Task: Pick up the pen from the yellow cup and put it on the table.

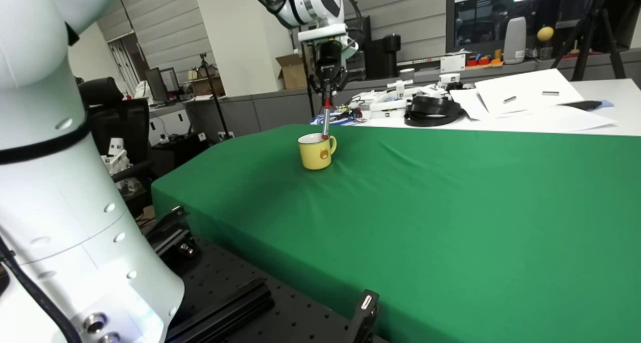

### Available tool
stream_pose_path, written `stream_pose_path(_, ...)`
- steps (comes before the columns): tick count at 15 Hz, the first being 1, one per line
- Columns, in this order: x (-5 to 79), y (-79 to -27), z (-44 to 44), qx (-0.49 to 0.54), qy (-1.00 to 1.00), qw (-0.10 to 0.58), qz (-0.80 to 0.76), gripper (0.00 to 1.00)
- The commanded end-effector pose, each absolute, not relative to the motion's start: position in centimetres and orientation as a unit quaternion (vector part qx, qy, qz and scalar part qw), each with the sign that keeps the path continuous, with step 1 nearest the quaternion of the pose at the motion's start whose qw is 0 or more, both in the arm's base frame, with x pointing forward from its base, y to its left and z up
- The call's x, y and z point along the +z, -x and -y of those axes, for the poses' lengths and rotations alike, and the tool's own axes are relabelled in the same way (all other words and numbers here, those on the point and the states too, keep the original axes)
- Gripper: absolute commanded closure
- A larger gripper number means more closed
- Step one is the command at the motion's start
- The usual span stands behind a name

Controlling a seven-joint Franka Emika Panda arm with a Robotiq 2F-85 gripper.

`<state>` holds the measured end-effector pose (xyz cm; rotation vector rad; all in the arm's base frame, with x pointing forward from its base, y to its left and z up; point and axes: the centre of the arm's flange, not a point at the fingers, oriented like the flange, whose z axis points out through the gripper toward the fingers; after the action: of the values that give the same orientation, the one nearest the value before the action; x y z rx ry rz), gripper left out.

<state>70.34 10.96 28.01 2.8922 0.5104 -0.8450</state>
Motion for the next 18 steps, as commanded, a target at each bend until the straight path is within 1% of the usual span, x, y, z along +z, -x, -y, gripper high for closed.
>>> stream_pose_path(1, 30.2, -71.6, -9.3, -0.28, -0.95, 0.033, -0.133, 0.95)
stream_pose_path(7, 31.1, -71.5, -8.2, -0.302, -0.948, 0.032, -0.101, 0.95)
stream_pose_path(8, 28.3, -70.6, -4.6, -0.307, -0.947, 0.03, -0.091, 0.95)
stream_pose_path(14, 21.7, -68.7, 3.4, -0.365, -0.929, 0.031, -0.042, 0.95)
stream_pose_path(18, 17.2, -67.0, 5.9, -0.388, -0.921, 0.021, -0.028, 0.95)
